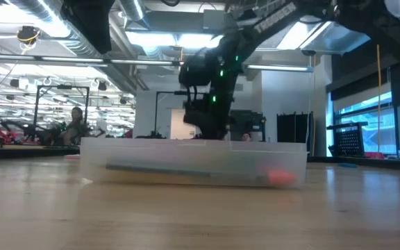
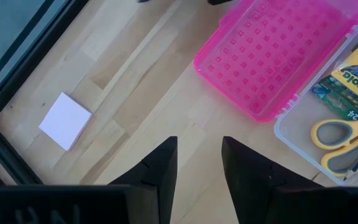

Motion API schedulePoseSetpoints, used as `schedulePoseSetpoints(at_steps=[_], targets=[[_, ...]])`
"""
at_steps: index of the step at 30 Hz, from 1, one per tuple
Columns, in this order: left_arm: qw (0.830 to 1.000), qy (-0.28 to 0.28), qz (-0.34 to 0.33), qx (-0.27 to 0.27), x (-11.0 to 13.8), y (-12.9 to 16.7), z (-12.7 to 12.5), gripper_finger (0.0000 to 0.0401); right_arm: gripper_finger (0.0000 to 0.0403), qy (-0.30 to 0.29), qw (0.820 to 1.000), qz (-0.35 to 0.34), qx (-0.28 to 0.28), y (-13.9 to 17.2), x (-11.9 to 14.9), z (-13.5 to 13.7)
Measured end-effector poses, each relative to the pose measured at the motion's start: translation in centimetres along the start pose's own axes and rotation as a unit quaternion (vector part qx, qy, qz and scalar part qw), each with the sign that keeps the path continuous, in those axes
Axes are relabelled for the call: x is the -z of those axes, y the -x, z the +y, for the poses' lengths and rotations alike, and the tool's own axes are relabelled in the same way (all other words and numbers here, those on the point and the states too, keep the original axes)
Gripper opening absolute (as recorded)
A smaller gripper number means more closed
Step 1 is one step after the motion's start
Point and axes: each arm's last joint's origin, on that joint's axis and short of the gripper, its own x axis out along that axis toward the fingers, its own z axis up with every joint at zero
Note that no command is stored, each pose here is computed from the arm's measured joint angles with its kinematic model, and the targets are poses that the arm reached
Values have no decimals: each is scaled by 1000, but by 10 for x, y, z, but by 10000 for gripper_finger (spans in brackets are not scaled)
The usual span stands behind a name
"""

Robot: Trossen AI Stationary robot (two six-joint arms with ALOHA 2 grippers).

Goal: Pack school essentials
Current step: Put the violet pen into the pink supply box

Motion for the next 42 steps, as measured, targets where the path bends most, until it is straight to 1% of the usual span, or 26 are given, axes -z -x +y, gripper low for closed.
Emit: schedulePoseSetpoints(at_steps=[2, 5, 10, 13, 20, 24, 27, 34, 38, 42], targets=[[1000, 0, 0, 0, 0, 0, 0, 119, 60, 7, 1000, -9, 0, 13, -1, 2], [1000, 1, 0, 0, 0, 0, 0, 119, 60, 23, 1000, -14, -2, 23, 0, 9], [1000, 0, -1, -1, 0, 0, 0, 119, 60, 49, 998, -28, -11, 50, 4, 26], [1000, -1, -1, -1, 0, 0, 0, 119, 61, 75, 997, -27, -17, 62, 10, 40], [1000, -10, 1, -3, 3, 1, -1, 119, 61, 130, 990, -46, -41, 105, 30, 82], [1000, -23, -10, -2, 7, 5, -4, 119, 61, 144, 987, -51, -56, 130, 45, 103], [999, -33, -23, -4, 10, 8, -7, 119, 61, 155, 985, -41, -60, 137, 58, 120], [998, -59, -29, 13, 21, 16, -14, 119, 61, 168, 982, -30, -78, 151, 88, 159], [997, -68, -33, 26, 28, 21, -19, 119, 61, 166, 982, -31, -91, 159, 105, 180], [996, -70, -35, 37, 36, 26, -23, 119, 61, 151, 982, -35, -105, 167, 119, 197]])
